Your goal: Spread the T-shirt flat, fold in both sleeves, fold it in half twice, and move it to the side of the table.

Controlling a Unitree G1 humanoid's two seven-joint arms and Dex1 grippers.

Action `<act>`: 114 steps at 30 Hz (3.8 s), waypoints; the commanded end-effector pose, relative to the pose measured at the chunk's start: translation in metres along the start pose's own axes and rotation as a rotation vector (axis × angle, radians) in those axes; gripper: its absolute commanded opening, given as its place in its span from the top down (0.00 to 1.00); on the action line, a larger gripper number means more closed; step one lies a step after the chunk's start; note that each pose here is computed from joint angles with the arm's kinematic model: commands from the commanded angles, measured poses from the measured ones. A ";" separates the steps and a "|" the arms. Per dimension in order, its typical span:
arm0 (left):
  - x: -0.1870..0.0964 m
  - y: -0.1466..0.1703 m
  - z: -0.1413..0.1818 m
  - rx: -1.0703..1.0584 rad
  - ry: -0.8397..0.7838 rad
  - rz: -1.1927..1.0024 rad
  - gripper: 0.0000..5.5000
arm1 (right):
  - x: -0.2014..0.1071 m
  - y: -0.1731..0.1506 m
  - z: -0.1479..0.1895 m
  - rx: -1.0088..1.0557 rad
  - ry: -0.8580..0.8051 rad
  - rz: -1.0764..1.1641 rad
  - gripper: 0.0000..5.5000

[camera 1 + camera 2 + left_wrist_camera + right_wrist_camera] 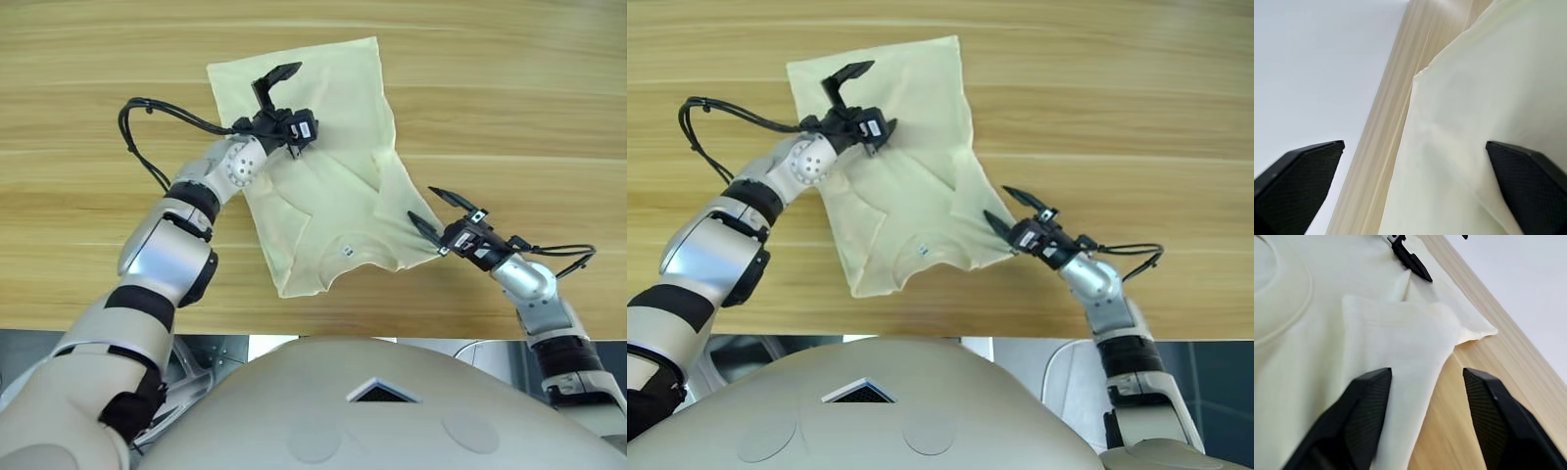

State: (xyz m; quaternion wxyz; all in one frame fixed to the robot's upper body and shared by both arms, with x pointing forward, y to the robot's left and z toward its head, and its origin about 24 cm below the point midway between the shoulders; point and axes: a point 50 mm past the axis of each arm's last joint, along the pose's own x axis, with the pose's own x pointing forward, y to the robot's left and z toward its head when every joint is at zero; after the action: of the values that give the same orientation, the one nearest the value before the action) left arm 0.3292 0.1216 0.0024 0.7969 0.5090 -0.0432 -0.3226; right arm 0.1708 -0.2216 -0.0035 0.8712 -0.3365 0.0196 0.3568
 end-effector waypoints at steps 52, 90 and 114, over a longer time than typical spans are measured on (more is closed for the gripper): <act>-0.161 -0.111 0.043 -0.080 -0.221 -0.364 0.02 | 0.106 -0.137 0.000 0.243 0.005 -0.692 0.51; -0.197 -0.012 0.084 -0.066 -0.561 -0.025 0.02 | 0.116 -0.006 0.022 -0.084 -0.107 -0.136 0.51; -0.161 0.001 0.021 -0.315 -0.333 0.381 0.02 | 0.129 -0.069 0.059 -0.322 -0.142 -0.374 0.51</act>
State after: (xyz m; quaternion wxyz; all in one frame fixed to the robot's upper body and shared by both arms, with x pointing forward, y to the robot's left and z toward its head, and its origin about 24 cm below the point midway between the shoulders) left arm 0.1880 0.1916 0.0528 0.8908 0.2978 -0.2136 -0.2685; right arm 0.2985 -0.1551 0.0539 0.8598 -0.4443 -0.1679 0.1877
